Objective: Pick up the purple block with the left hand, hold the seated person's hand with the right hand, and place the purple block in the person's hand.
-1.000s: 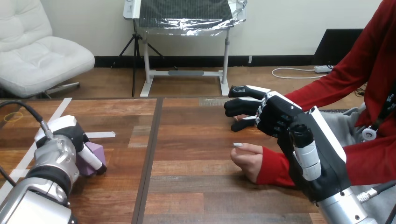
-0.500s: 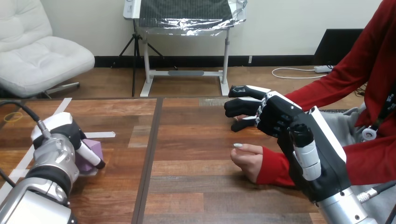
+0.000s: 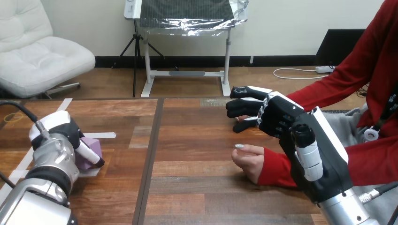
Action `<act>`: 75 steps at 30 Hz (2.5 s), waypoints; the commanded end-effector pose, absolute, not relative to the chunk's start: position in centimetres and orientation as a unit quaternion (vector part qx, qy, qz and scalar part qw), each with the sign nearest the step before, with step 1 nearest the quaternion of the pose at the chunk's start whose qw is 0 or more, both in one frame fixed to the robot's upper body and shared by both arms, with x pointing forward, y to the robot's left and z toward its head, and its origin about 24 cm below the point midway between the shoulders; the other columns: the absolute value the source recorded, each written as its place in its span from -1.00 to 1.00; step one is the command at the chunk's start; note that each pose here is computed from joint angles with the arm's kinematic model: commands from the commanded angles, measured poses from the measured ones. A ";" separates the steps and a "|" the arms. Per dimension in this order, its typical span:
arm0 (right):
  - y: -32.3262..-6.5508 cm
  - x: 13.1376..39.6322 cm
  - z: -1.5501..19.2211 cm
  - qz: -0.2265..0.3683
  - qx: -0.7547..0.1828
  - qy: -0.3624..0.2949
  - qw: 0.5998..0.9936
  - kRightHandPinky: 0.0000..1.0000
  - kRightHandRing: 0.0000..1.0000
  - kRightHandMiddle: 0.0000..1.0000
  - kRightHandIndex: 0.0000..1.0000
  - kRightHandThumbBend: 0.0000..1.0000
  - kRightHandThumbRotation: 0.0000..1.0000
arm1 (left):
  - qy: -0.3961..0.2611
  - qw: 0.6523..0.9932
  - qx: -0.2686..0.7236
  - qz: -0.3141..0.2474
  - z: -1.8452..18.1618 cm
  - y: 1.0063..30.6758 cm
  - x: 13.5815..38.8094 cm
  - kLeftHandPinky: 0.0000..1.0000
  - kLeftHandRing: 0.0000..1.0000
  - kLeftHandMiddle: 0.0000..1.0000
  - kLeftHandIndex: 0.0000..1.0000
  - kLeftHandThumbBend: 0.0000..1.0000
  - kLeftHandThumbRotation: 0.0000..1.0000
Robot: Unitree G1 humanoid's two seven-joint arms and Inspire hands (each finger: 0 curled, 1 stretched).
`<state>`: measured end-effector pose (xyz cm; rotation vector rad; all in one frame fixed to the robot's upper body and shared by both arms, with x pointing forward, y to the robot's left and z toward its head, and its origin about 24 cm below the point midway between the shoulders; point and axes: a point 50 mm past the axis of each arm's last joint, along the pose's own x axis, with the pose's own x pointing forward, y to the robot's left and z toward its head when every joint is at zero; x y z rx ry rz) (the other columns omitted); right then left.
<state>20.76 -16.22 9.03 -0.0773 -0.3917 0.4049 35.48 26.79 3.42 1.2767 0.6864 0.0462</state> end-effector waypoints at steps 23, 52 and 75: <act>-16.4 21.5 10.2 0.188 -0.058 -0.226 0.954 0.20 0.45 0.46 0.52 0.84 1.00 | 0.201 0.822 0.527 0.076 7.3 25.2 37.9 -0.61 -0.45 -0.29 -0.02 0.48 -1.00; -20.1 24.6 10.0 0.114 -0.265 -0.210 0.934 0.38 0.54 0.60 0.60 0.83 0.75 | 0.036 0.932 0.354 0.067 10.2 22.0 36.1 -0.39 -0.24 -0.15 -0.14 0.56 -1.00; -23.9 27.2 10.7 0.110 -0.365 -0.190 0.905 0.37 0.56 0.64 0.65 0.81 0.91 | -0.019 0.955 0.297 -0.003 11.3 19.5 32.3 -0.35 -0.22 -0.16 -0.16 0.53 -1.00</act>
